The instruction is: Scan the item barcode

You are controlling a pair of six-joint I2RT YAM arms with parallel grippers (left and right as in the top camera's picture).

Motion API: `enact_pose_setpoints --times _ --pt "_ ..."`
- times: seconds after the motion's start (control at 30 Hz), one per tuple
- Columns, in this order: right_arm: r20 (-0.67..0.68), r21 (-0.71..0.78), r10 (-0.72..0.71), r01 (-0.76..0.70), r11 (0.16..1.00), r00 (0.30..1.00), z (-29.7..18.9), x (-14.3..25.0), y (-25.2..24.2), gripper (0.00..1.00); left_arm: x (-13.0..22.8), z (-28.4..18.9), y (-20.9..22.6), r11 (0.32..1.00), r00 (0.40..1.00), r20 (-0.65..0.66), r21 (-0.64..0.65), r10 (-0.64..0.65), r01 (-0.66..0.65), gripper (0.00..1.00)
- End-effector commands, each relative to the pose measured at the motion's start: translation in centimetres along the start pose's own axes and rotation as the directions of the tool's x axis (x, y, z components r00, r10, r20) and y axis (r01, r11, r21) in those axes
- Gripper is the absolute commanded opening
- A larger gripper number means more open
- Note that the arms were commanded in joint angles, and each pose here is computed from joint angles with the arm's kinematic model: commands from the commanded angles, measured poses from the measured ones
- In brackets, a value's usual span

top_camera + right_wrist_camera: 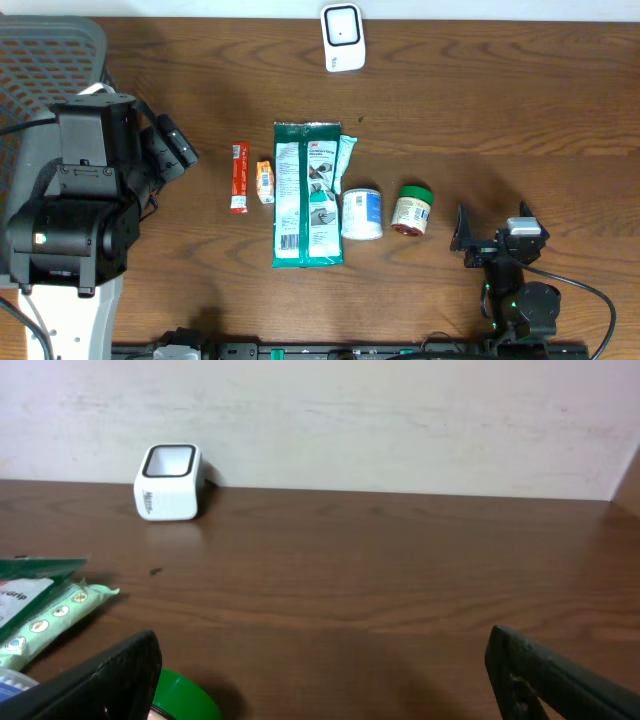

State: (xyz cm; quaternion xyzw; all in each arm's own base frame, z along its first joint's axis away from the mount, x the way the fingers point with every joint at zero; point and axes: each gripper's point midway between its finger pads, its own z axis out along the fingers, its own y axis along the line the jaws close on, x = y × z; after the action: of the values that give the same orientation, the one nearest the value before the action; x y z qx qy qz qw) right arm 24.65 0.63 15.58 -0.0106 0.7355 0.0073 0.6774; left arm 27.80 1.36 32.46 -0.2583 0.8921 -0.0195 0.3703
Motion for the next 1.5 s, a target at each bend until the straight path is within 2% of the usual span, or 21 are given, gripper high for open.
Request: enact_pose_setpoints --times 0.0,1.47 --pt "0.0 0.003 0.003 -0.003 1.0 1.0 0.0 0.1 -0.01 0.99 -0.39 -0.12 0.17 1.0 1.0 0.01 -0.011 0.006 -0.006 0.89" --pt "0.001 -0.003 0.011 -0.011 1.0 1.0 0.0 0.07 0.1 0.99 -0.39 -0.13 0.17 1.0 1.0 0.011 -0.011 0.006 -0.006 0.9"
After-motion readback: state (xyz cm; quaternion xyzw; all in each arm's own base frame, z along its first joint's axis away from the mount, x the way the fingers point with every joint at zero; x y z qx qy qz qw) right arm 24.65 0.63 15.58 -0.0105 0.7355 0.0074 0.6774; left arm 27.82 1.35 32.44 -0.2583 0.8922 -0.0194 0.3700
